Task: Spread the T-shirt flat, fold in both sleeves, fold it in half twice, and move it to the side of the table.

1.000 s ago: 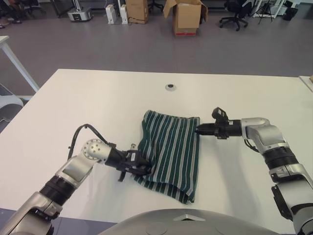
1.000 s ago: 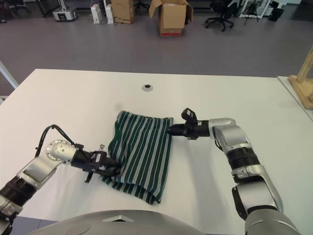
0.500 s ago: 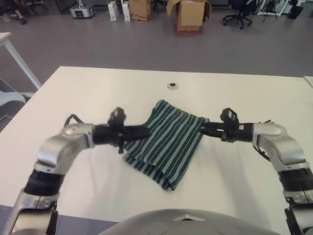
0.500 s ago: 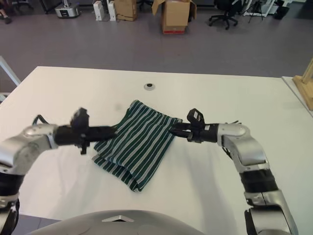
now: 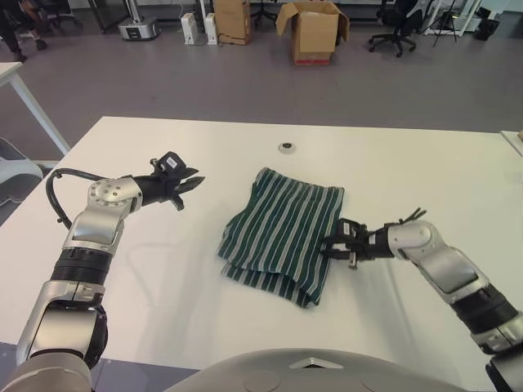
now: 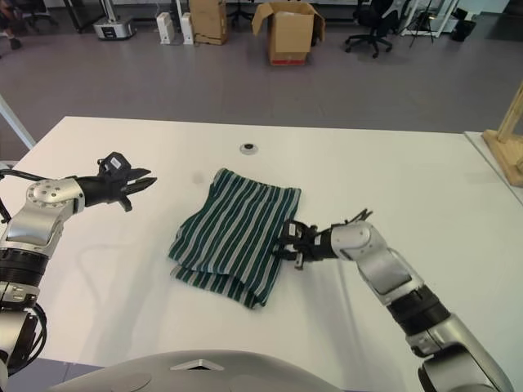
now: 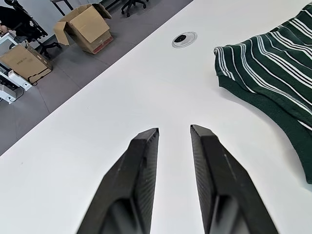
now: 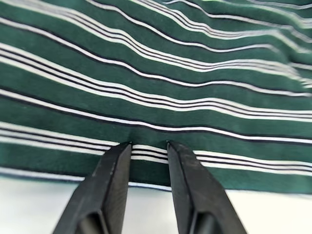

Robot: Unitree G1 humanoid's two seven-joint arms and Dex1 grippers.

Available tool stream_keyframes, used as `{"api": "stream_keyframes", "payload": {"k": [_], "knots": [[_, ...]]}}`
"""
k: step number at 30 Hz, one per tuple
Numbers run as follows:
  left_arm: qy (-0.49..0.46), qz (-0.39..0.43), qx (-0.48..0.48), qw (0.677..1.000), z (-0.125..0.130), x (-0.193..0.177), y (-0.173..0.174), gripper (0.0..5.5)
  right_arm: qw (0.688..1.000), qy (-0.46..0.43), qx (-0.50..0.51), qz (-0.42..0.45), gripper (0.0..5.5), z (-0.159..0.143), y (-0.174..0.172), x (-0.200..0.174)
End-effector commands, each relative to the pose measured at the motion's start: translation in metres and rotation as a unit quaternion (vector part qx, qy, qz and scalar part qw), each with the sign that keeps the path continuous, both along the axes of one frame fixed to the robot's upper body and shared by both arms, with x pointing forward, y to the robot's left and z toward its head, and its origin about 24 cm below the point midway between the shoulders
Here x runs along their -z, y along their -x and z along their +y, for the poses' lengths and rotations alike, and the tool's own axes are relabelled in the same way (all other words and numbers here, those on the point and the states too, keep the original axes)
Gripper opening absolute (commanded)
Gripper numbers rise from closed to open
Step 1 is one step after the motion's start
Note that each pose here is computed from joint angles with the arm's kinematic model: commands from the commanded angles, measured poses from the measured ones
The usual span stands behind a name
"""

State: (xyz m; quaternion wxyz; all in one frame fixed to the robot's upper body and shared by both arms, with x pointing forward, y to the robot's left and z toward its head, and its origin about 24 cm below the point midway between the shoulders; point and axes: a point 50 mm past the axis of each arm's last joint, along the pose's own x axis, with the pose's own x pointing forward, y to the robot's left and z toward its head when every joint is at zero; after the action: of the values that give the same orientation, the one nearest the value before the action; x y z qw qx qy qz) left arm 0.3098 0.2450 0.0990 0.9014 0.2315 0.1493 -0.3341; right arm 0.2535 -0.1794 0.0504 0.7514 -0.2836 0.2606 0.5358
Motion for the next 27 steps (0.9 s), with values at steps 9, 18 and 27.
{"api": "stream_keyframes", "payload": {"k": [9, 18, 27], "knots": [[-0.107, -0.092, 0.186, 0.972, -0.004, 0.043, 0.036, 1.19, 0.994, -0.087, 0.049, -0.046, 1.33, -0.032, 0.007, -0.037], [-0.226, -0.147, 0.459, 0.846, -0.012, 0.062, 0.076, 2.04, 0.975, 0.045, -0.083, -0.2, 2.55, -0.044, 0.069, 0.01], [-0.258, -0.206, 0.566, 0.756, -0.055, 0.082, 0.064, 2.04, 0.945, -0.021, -0.184, -0.271, 2.55, -0.008, 0.067, 0.015]]}}
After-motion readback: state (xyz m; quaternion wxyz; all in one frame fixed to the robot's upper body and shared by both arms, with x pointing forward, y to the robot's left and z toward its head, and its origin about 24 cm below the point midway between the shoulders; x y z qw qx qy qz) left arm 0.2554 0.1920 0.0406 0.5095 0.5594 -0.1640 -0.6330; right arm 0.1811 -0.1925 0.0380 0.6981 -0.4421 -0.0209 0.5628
